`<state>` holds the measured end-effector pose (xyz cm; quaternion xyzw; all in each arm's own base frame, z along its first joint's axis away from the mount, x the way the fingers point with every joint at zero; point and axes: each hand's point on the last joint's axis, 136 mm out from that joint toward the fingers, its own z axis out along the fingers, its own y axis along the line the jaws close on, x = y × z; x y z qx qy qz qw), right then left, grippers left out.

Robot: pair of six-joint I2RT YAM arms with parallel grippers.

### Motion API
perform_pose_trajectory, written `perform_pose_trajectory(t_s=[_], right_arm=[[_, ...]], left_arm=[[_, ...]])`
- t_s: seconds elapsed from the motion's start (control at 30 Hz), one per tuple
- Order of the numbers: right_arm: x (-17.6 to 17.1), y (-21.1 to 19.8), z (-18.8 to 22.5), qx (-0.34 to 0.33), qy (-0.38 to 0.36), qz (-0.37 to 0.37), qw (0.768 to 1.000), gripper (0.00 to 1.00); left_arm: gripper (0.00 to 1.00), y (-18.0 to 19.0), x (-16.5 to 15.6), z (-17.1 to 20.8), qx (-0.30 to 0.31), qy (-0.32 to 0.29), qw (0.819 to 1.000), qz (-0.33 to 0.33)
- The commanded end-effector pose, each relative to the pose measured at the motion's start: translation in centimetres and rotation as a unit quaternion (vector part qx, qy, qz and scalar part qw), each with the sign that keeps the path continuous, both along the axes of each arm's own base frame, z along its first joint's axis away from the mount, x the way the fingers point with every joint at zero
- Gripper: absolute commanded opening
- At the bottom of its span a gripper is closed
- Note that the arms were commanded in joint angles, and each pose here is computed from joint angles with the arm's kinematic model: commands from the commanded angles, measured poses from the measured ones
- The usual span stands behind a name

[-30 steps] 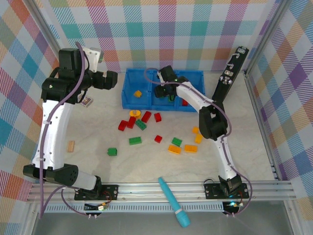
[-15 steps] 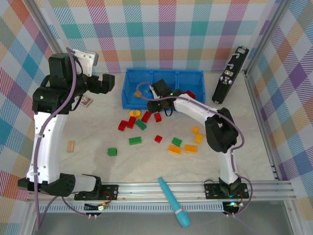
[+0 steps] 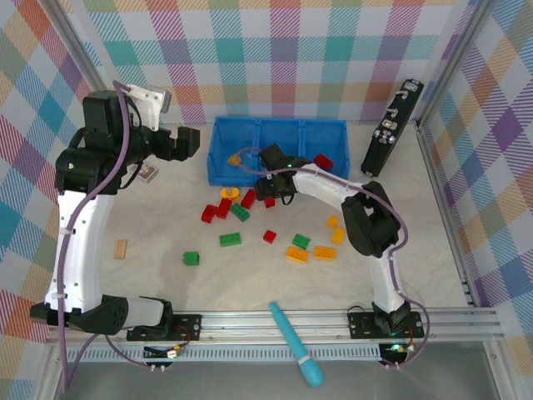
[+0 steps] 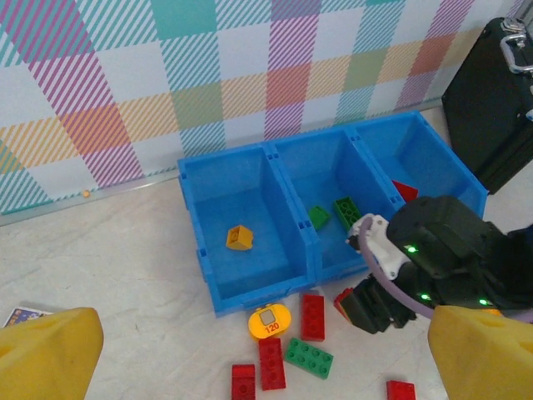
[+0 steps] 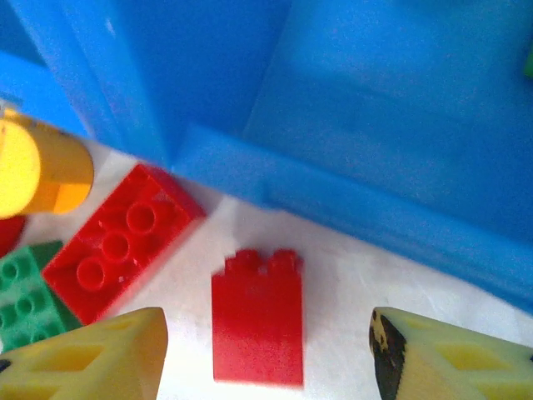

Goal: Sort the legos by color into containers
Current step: Pick up the lego from the center of the table, then place the lego in the container.

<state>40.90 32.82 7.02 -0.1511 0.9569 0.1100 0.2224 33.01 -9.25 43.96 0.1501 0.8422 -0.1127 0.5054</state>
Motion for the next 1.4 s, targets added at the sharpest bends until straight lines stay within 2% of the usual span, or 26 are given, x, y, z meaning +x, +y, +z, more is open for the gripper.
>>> perform_pose_trajectory(t_s=[0.0, 0.27, 0.37, 0.5, 0.67, 0.9, 1.1, 1.23, 1.37], right_arm=[[0.6, 0.8, -1.7, -0.002, 0.015, -0.005, 1.000, 0.66], [0.7, 0.7, -4.1, -0.018, 0.032, -0.008, 0.999, 0.65], [0.5, 0.4, -4.9, -0.031, 0.039, -0.008, 0.999, 0.59], [0.1, -0.3, -4.8, -0.040, 0.039, -0.007, 0.998, 0.46], [-0.8, -1.5, -2.6, -0.052, 0.028, 0.000, 0.998, 0.32], [-2.0, -5.0, 4.8, -0.069, -0.023, 0.006, 0.997, 0.28], [0.8, -11.0, 10.6, -0.122, -0.101, -0.038, 0.987, 0.28], [3.7, -14.0, 11.4, -0.116, -0.123, -0.070, 0.983, 0.28], [6.8, -15.9, 10.6, -0.115, -0.133, -0.096, 0.980, 0.27]], left_arm=[[1.00, -0.7, -0.5, 1.2, -0.011, -0.016, 1.000, -0.013], [1.00, -0.6, -0.3, 0.9, -0.006, -0.013, 1.000, -0.010], [1.00, -0.6, -0.1, 0.7, -0.005, -0.011, 1.000, -0.009], [1.00, -0.4, -0.1, 0.7, -0.002, -0.012, 1.000, -0.006], [1.00, -0.4, -0.1, 0.7, -0.002, -0.012, 1.000, -0.006], [1.00, -0.3, -0.1, 0.7, 0.000, -0.012, 1.000, -0.004], [1.00, -0.4, -0.2, 0.7, 0.000, -0.013, 1.000, -0.005], [1.00, -0.2, -0.2, 0.7, 0.003, -0.016, 1.000, -0.001], [1.00, -0.1, -0.1, 0.6, 0.006, -0.015, 1.000, 0.000]])
